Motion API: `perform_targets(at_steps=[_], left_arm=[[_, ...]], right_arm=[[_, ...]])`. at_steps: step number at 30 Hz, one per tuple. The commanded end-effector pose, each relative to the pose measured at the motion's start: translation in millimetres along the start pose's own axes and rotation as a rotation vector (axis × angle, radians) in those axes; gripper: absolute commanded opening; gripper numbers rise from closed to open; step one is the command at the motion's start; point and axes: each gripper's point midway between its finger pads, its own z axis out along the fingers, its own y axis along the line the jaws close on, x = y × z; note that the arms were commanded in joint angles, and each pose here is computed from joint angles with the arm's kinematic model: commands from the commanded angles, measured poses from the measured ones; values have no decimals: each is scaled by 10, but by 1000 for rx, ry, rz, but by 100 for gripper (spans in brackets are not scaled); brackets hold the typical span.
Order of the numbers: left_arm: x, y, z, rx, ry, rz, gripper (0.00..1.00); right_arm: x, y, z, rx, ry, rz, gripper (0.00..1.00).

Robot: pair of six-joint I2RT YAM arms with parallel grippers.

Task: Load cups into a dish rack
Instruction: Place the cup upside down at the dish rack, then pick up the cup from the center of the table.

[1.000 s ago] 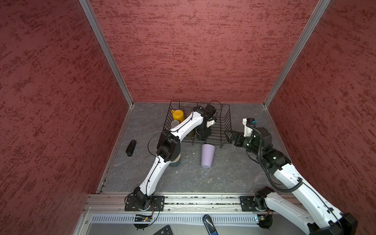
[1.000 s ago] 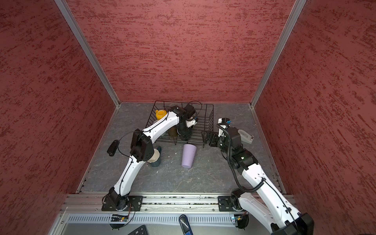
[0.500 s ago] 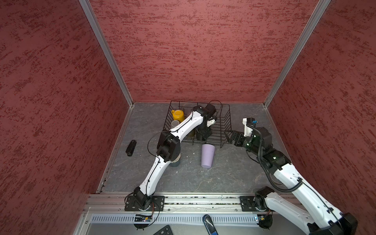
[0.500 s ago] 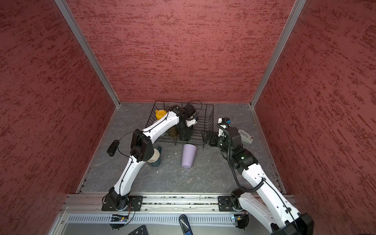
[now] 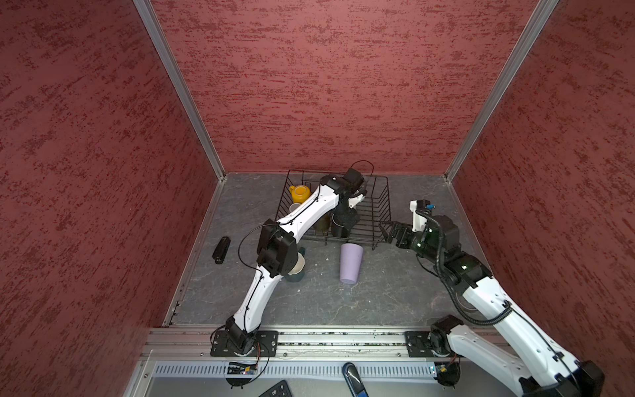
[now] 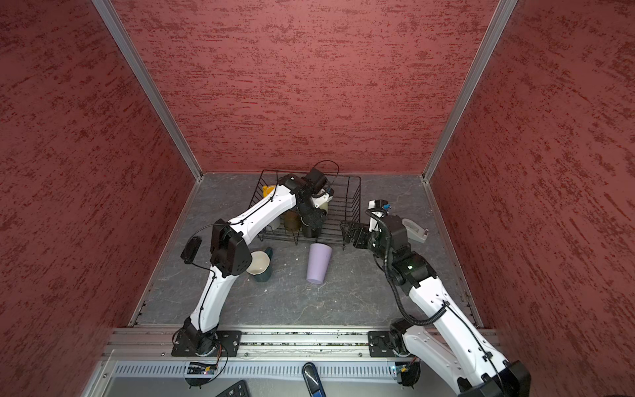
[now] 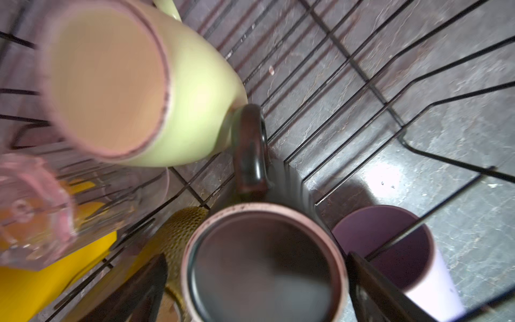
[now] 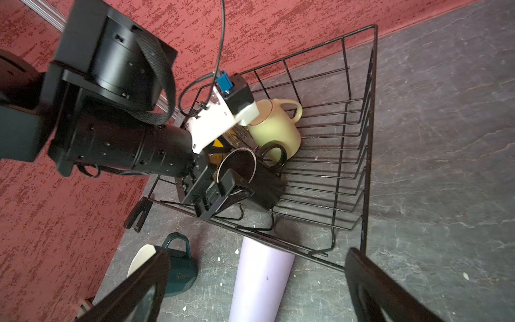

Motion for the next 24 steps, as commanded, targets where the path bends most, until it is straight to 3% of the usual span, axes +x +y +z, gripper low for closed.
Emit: perform_targets(at_steps=[1,8,14,18,21,24], left_arm=[[-122,58,-249,-14,-85,-36,100],[-304,238,-822,-105,-299,-107,100],[-318,372,-1488,-173,-518,-178,100],[-195,513,-1986,-232,-703,-242,99],[-12,574,-2328,-207,-849,-294,99],[283,744,-2529,-173,-965,-434,100]], right_arm=[[-145,5,-100,22,-44,-13,99],[-140,-137,-102,140,18,-50,94],[-20,-109,-87,131,86,-26,90],[142,-120,-113,169,130,-24,88],[309,-91,-108,193,170,-35,88],[518,-36,-55,205,222,-55,89]])
